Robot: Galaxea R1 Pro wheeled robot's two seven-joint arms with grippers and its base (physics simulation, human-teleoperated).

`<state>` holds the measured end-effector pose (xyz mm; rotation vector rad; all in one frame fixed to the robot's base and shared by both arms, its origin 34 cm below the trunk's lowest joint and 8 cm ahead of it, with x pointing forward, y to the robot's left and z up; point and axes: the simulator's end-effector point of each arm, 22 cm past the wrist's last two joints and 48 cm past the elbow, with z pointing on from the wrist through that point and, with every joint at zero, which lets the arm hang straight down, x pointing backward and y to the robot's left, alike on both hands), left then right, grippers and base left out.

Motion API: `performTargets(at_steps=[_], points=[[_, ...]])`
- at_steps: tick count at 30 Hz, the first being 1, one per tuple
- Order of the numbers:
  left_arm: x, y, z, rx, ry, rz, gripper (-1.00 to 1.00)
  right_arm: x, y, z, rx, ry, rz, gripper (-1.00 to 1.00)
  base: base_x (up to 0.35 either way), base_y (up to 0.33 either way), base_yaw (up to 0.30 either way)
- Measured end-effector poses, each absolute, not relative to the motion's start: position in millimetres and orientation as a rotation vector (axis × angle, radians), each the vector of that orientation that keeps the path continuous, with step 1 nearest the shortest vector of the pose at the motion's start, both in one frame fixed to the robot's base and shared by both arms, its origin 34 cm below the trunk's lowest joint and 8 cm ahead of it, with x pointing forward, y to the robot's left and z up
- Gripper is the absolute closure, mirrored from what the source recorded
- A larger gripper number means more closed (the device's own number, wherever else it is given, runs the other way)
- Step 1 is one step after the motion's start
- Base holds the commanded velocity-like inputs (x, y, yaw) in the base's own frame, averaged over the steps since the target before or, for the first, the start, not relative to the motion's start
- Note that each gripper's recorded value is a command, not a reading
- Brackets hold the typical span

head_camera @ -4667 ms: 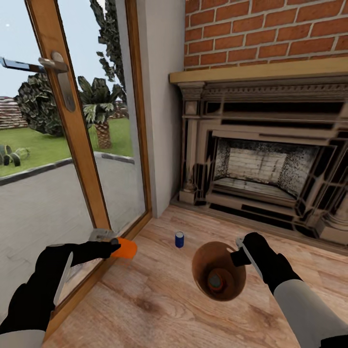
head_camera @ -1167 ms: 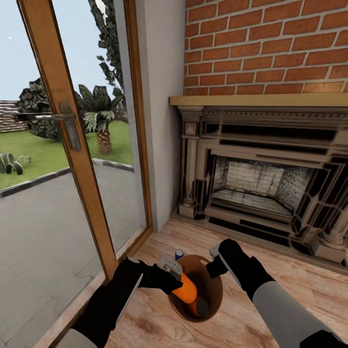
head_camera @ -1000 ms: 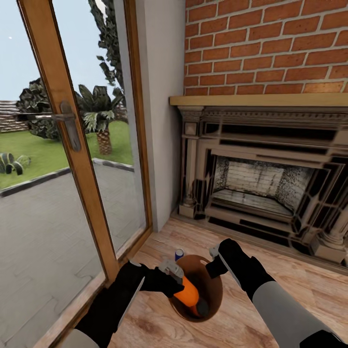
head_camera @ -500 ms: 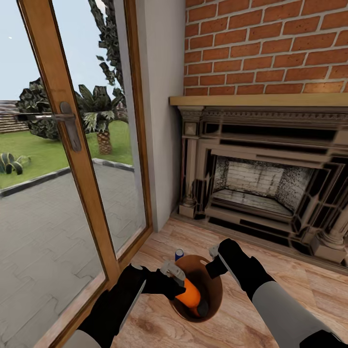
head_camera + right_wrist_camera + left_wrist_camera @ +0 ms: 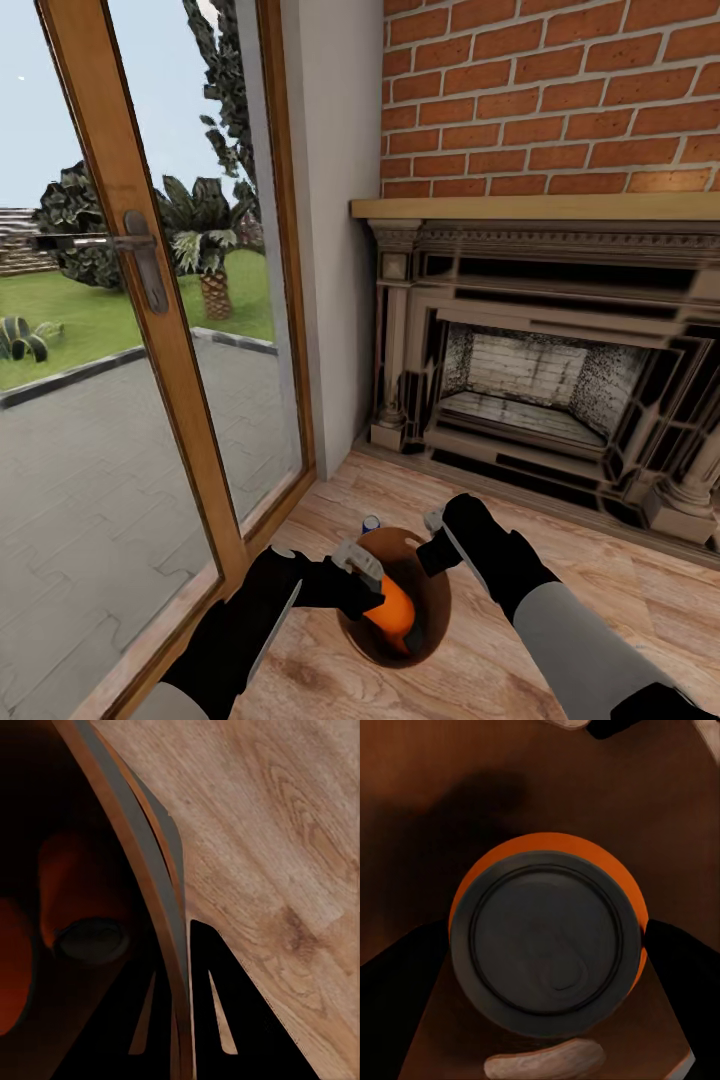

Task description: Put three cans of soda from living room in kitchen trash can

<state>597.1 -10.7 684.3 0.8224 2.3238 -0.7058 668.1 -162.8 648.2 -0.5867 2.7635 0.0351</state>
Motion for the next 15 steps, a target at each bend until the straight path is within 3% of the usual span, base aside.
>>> performTargets(at_steps=[15], points=[[593, -7, 667, 0.831, 2.345, -0.699, 1.00, 667, -151, 649, -0.630, 2.752, 0.036, 1.00, 0.000, 0.000, 0.000]])
